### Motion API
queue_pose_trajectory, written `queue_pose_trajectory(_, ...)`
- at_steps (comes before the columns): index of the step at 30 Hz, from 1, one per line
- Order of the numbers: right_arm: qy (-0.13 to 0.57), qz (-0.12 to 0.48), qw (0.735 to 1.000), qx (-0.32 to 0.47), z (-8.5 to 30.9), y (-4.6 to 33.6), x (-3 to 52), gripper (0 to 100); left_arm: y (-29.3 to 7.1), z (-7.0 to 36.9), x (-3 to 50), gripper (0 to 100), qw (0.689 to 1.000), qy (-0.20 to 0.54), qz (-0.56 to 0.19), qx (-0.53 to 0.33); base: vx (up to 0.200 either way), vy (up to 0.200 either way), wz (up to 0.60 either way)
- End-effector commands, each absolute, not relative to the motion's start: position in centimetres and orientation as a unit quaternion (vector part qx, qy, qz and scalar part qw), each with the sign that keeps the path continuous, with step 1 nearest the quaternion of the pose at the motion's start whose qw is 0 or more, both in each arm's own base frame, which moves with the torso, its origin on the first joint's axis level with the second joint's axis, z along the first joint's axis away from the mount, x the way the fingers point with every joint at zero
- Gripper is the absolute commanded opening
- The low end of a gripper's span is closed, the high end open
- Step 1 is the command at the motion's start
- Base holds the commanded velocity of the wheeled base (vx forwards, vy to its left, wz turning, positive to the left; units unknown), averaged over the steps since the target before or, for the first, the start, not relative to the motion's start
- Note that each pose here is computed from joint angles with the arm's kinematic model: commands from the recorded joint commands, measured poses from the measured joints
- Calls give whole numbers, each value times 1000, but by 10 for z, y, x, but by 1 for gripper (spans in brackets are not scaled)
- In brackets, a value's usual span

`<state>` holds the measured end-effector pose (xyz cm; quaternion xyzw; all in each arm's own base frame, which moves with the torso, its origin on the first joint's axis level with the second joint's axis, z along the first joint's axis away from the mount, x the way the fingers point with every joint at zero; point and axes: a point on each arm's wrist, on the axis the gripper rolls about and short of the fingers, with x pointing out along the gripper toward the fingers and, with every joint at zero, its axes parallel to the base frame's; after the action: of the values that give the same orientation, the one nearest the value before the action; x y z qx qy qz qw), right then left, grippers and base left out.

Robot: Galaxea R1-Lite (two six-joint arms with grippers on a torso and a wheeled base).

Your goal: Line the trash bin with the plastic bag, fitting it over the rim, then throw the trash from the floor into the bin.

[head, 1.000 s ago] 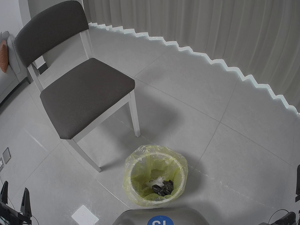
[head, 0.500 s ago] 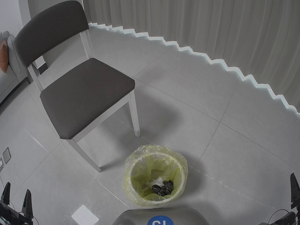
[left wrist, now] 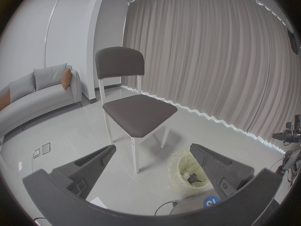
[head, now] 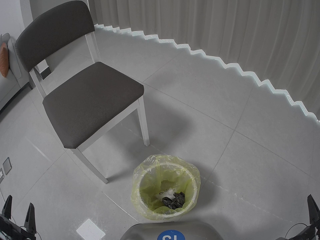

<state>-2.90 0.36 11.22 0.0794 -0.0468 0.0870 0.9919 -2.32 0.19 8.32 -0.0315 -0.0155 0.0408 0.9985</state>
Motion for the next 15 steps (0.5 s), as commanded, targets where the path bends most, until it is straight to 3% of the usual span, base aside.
queue_pose_trajectory(1, -63, 88, 991, 75, 110, 3, -33, 100, 2, 81, -24, 100, 999, -18, 41, -31, 0, 0, 0)
queue_pose_trajectory(8, -36, 59, 997, 39, 85, 2, -22, 100, 2, 80, -24, 100, 999, -18, 40, -32, 0, 0, 0)
queue_pose_trajectory(15, -28, 58, 996, 63, 83, 2, -22, 100, 2, 80, -24, 100, 999, -18, 40, -32, 0, 0, 0)
